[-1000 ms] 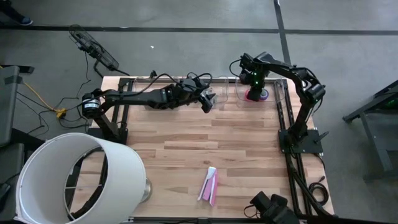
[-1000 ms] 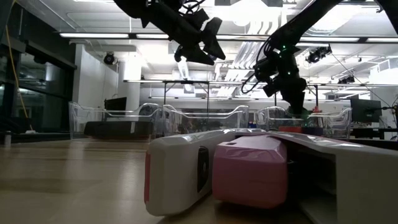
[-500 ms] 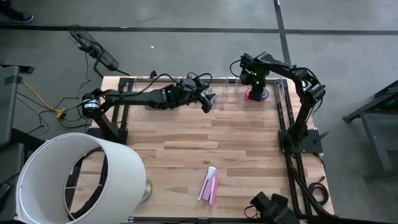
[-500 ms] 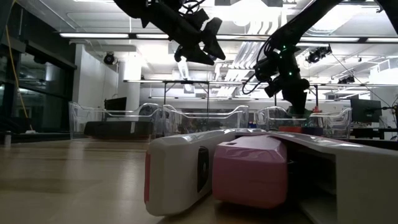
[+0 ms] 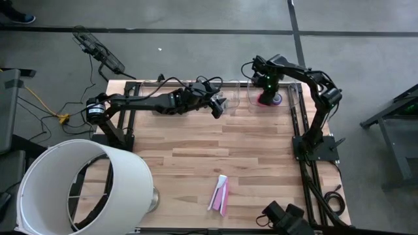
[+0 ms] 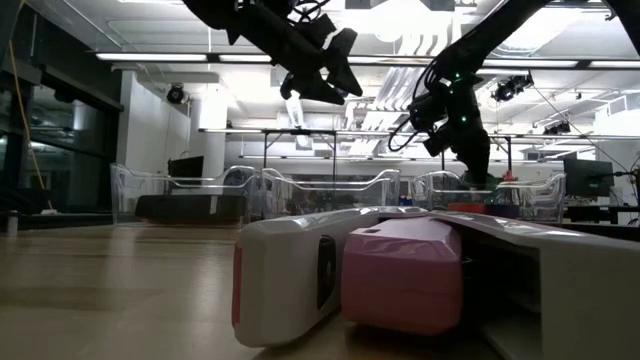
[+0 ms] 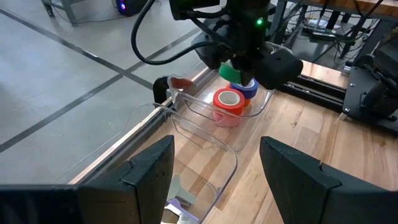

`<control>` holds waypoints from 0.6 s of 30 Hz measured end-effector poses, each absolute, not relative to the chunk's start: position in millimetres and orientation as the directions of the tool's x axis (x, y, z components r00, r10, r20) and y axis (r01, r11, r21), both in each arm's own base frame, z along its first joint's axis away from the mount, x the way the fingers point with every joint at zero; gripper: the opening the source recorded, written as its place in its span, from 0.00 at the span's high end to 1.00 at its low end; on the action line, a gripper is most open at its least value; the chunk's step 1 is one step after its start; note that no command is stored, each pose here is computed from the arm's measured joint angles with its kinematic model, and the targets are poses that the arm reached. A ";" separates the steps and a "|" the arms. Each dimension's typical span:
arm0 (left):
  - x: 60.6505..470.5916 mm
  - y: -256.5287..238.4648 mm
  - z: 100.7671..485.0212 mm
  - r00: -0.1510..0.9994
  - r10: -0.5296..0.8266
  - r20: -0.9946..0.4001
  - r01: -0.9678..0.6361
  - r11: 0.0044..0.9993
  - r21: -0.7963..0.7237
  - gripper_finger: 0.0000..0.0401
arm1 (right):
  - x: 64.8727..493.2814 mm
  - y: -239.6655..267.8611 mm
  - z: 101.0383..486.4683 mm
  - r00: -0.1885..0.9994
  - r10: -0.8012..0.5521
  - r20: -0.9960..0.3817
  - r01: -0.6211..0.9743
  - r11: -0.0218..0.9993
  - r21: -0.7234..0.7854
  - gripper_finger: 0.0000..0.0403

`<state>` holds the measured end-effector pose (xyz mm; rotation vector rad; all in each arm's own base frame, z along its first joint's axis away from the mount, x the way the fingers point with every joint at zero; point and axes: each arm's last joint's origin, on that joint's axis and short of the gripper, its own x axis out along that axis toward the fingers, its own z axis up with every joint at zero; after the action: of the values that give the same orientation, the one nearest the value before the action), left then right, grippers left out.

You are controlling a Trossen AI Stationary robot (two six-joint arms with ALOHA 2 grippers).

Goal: Pick and place Stapler, Stapler remover, tape
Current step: Put the green tape into the right transparent bin

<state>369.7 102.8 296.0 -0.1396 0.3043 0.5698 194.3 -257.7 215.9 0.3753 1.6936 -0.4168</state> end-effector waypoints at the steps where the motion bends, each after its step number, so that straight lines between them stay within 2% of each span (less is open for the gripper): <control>1: 369.7 102.8 296.0 0.799 0.509 -0.321 -0.550 0.834 -0.046 0.42 | 194.7 -257.4 215.9 -0.155 0.016 -0.988 0.481 0.874 -0.061 0.91; 5: 369.7 102.8 296.0 0.799 0.509 -0.321 -0.550 0.834 -0.046 0.42 | 194.6 -257.2 215.9 -0.156 0.019 -0.988 0.514 0.856 -0.065 0.91; 10: 369.7 102.8 296.0 0.799 0.509 -0.321 -0.550 0.834 -0.046 0.42 | 196.9 -254.3 216.0 -0.190 0.001 -0.982 0.438 0.895 -0.084 0.91; 18: 369.7 102.8 296.0 0.799 0.508 -0.321 -0.549 0.834 -0.046 0.42 | 198.2 -251.9 211.7 -0.197 -0.007 -0.980 0.409 0.908 -0.088 0.91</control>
<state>369.7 102.8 296.0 -0.1398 0.3041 0.5694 198.2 -251.9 211.7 0.3061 1.7372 -0.3856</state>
